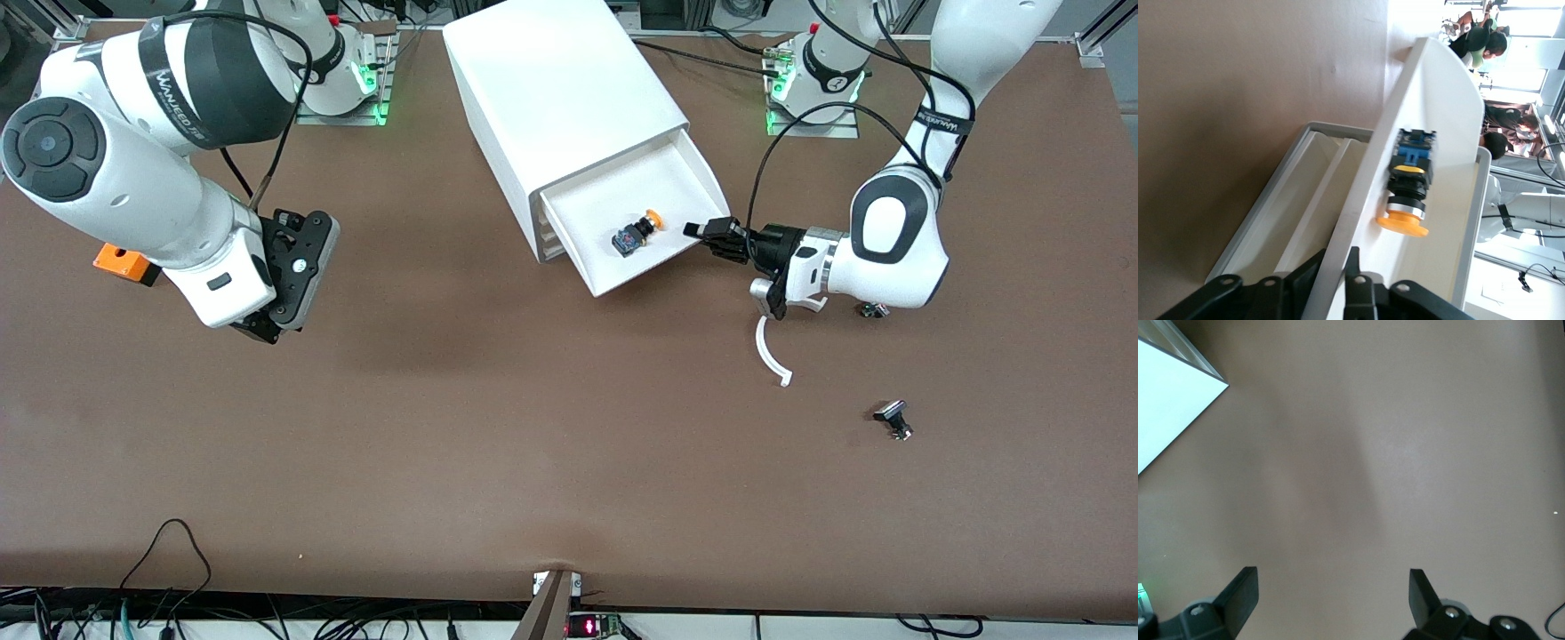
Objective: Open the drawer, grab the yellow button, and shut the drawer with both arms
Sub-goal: 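Grip the drawer handle with the left gripper and pull it open, then withdraw the left gripper while the right gripper moves over the drawer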
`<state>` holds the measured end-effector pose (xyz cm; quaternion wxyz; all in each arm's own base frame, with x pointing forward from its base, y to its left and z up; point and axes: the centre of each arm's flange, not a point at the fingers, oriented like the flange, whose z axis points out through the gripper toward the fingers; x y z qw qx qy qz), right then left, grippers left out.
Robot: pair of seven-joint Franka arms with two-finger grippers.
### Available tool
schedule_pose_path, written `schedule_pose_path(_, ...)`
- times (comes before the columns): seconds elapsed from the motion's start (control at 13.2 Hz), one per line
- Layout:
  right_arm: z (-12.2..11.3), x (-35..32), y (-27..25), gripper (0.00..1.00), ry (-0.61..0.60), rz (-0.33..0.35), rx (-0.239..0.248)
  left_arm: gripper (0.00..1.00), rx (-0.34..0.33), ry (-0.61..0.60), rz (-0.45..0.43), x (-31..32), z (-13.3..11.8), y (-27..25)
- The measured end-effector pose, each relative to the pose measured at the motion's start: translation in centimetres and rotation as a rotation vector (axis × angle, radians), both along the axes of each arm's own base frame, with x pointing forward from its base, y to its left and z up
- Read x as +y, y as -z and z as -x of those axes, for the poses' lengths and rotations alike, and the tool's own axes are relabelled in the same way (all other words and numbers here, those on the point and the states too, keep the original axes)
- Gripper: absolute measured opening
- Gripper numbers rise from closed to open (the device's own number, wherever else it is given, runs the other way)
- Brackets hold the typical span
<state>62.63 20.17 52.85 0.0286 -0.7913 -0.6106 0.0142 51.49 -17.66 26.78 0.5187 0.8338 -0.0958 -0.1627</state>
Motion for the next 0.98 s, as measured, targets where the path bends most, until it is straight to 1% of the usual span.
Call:
schedule_pose_path(0.15, 0.6, 1.8, -0.2, 1.00, -0.031, -0.008, -0.002, 0.37, -0.031, -0.045, -0.036, 0.8, -0.8, 0.2)
schedule_pose_path(0.23, 1.1, 3.3, -0.5, 1.00, -0.054, -0.016, -0.004, 0.48, -0.043, -0.063, -0.049, 1.3, -1.1, 0.3)
schedule_pose_path(0.38, 2.6, 6.9, -1.4, 1.00, -0.113, -0.026, -0.021, 0.71, -0.073, -0.111, -0.077, 2.7, -2.0, 0.2)
schedule_pose_path(0.45, 3.3, 8.5, -2.1, 1.00, -0.139, -0.032, -0.034, 0.79, -0.100, -0.138, -0.092, 3.9, -2.8, -0.3)
schedule_pose_path(0.53, 4.0, 10.0, -2.7, 1.00, -0.162, -0.046, -0.040, 0.90, -0.155, -0.147, -0.132, 5.8, -4.3, -1.5)
schedule_pose_path(0.6, 4.8, 11.5, -2.9, 1.00, -0.183, -0.074, -0.033, 1.00, -0.230, -0.126, -0.203, 8.3, -6.1, -3.2)
schedule_pose_path(0.76, 6.7, 15.4, -2.0, 1.00, -0.235, -0.125, 0.004, 1.00, -0.393, -0.066, -0.349, 12.3, -9.2, -8.2)
schedule_pose_path(0.83, 7.7, 17.8, -1.0, 1.00, -0.269, -0.147, 0.020, 1.00, -0.463, -0.035, -0.411, 13.3, -10.2, -10.7)
schedule_pose_path(0.98, 9.4, 23.1, 1.3, 1.00, -0.341, -0.191, 0.008, 1.00, -0.566, 0.000, -0.501, 14.3, -11.0, -15.1)
